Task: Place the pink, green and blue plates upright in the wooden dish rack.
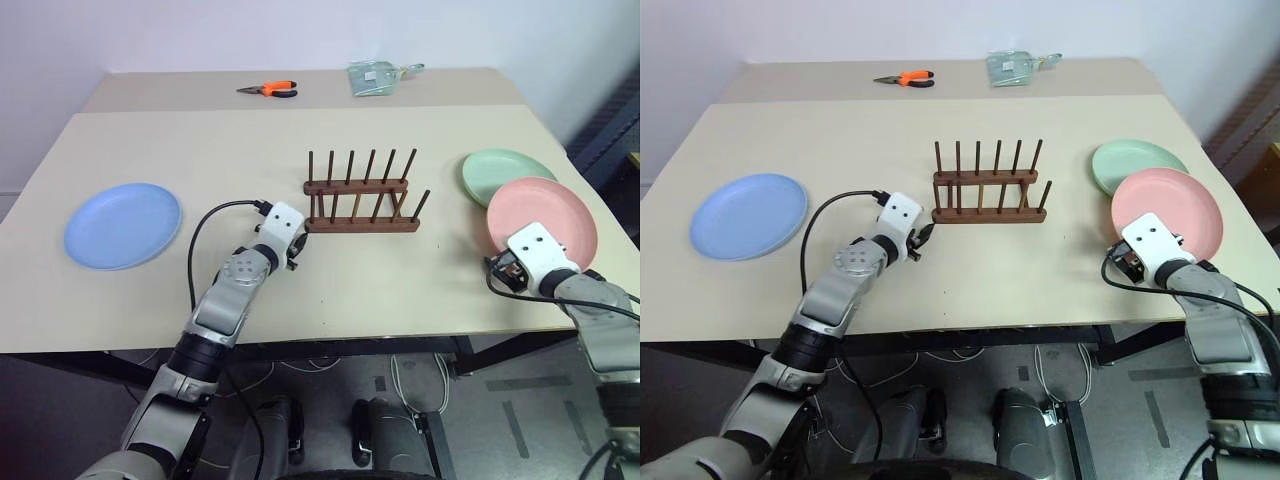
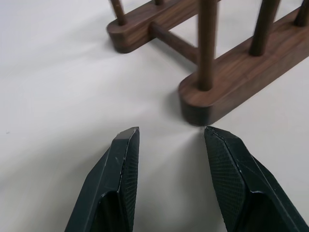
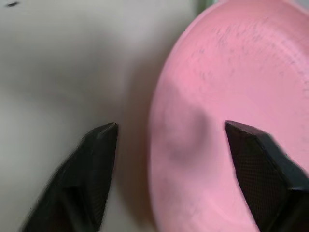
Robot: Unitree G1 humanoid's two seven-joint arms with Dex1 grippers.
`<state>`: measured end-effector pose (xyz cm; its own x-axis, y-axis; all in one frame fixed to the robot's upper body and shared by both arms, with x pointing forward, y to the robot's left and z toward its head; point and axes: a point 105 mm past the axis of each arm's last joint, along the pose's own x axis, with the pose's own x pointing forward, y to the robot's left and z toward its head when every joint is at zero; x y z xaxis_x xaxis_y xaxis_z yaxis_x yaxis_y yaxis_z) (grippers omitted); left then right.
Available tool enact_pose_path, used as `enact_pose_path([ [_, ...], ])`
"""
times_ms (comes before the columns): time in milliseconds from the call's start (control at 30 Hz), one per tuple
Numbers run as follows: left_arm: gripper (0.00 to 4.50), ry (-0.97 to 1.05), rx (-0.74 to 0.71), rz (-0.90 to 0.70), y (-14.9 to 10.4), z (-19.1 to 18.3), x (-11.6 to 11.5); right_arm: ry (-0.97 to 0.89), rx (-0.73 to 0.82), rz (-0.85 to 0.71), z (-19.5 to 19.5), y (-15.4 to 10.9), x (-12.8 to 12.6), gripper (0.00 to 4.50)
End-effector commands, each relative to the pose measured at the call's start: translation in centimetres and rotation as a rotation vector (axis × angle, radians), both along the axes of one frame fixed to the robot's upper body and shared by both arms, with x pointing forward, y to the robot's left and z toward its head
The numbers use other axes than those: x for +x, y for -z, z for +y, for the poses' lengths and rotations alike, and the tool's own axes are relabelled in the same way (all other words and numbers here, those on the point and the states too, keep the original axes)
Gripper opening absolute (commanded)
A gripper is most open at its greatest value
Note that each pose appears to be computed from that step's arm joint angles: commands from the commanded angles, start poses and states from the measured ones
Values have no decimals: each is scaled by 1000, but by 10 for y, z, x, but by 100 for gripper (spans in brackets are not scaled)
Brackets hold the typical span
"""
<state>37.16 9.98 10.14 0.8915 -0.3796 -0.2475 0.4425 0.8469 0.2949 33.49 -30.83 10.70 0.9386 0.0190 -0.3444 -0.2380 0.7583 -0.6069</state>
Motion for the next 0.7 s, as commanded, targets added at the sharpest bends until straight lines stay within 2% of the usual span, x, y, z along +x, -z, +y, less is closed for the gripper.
enact_pose_path([
  [33, 216, 36, -45, -8, -11, 16, -18, 5, -23, -59, -3, -15, 3, 182],
  [133, 216, 68, -56, 12, -10, 31, -30, -17, -44, -131, -4, -49, -2, 30],
  [167, 216, 69, -52, 15, -9, 35, -31, -31, -33, -172, -2, -65, -3, 7],
  [233, 216, 72, -39, 13, -9, 39, -31, -61, 0, -228, 3, -84, -6, 7],
  [367, 216, 102, -81, -4, -17, 33, -29, -223, 102, -376, 30, -149, -17, 7],
  [433, 216, 118, -107, -7, -20, 28, -28, -332, 318, -451, 53, -183, -21, 7],
  [500, 216, 151, -135, -12, -23, 21, -29, -458, 539, -455, 78, -204, -27, 7],
  [600, 216, 248, -201, -4, -31, 8, -40, -689, 824, -373, 121, -217, -37, 7],
  [700, 216, 332, -228, 12, -34, 1, -54, -730, 1053, -303, 140, -224, -26, 7],
])
